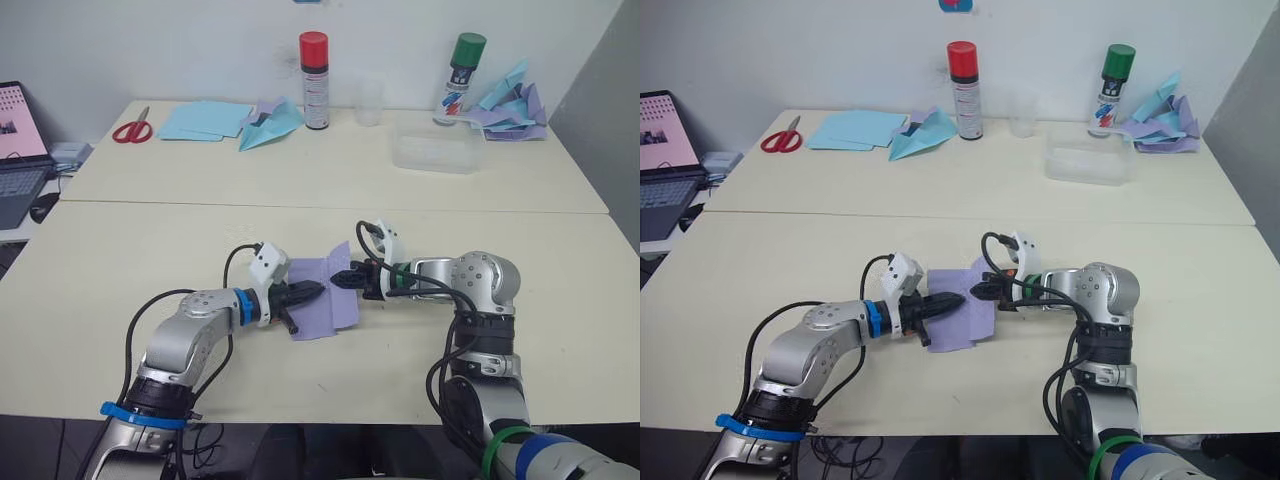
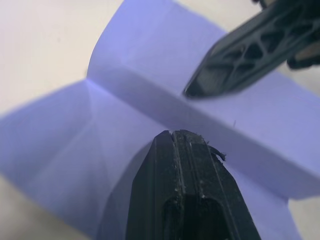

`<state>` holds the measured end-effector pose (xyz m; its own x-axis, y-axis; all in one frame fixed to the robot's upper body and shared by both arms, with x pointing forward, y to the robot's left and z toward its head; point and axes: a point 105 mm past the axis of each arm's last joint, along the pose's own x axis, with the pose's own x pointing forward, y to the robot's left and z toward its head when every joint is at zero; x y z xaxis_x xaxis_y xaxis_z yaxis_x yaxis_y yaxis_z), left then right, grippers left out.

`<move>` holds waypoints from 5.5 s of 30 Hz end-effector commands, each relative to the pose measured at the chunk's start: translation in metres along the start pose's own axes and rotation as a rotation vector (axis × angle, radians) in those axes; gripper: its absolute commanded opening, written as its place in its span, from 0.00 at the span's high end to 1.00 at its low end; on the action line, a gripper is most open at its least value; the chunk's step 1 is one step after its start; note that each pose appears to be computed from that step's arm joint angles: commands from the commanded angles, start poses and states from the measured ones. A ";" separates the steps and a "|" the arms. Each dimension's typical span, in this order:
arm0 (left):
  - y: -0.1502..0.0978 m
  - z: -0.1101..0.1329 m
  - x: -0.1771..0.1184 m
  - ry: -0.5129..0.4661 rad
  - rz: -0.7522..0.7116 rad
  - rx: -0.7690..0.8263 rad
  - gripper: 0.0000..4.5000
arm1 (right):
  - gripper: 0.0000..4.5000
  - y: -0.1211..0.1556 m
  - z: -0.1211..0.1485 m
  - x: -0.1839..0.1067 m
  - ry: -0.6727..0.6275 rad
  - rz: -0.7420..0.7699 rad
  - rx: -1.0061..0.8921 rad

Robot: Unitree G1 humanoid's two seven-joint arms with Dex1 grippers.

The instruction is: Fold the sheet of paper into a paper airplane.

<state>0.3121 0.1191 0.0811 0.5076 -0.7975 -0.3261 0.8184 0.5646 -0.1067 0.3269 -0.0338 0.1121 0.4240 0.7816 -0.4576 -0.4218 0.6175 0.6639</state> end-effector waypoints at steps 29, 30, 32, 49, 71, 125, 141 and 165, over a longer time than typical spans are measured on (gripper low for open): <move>0.006 -0.033 0.001 0.208 -0.054 0.101 1.00 | 0.99 -0.023 -0.008 -0.016 -0.026 -0.107 -0.016; 0.004 -0.032 0.002 0.196 -0.059 0.087 1.00 | 0.99 -0.024 -0.008 -0.016 -0.027 -0.110 -0.022; 0.000 -0.031 0.004 0.185 -0.067 0.074 1.00 | 0.99 -0.025 -0.007 -0.016 -0.031 -0.114 -0.037; 0.004 -0.031 0.005 0.188 -0.054 0.085 1.00 | 0.48 -0.033 0.003 -0.030 -0.075 -0.150 -0.109; 0.008 -0.029 0.003 0.181 -0.038 0.098 1.00 | 0.99 0.002 -0.002 0.002 -0.237 -0.033 -0.839; 0.010 -0.032 0.003 0.169 0.010 0.110 1.00 | 0.99 0.034 0.019 -0.010 -0.497 0.034 -1.026; 0.040 0.006 0.009 -0.044 0.164 -0.136 1.00 | 0.99 -0.030 -0.038 0.025 -0.088 -0.096 -0.977; 0.013 0.025 0.005 -0.069 0.140 0.163 1.00 | 0.99 -0.030 -0.026 0.020 -0.138 -0.102 -0.952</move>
<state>0.3326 0.1159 0.1062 0.6386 -0.7381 -0.2179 0.7606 0.6483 0.0331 0.3241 -0.0270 0.0700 0.5482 0.7557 -0.3583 -0.8345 0.5231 -0.1734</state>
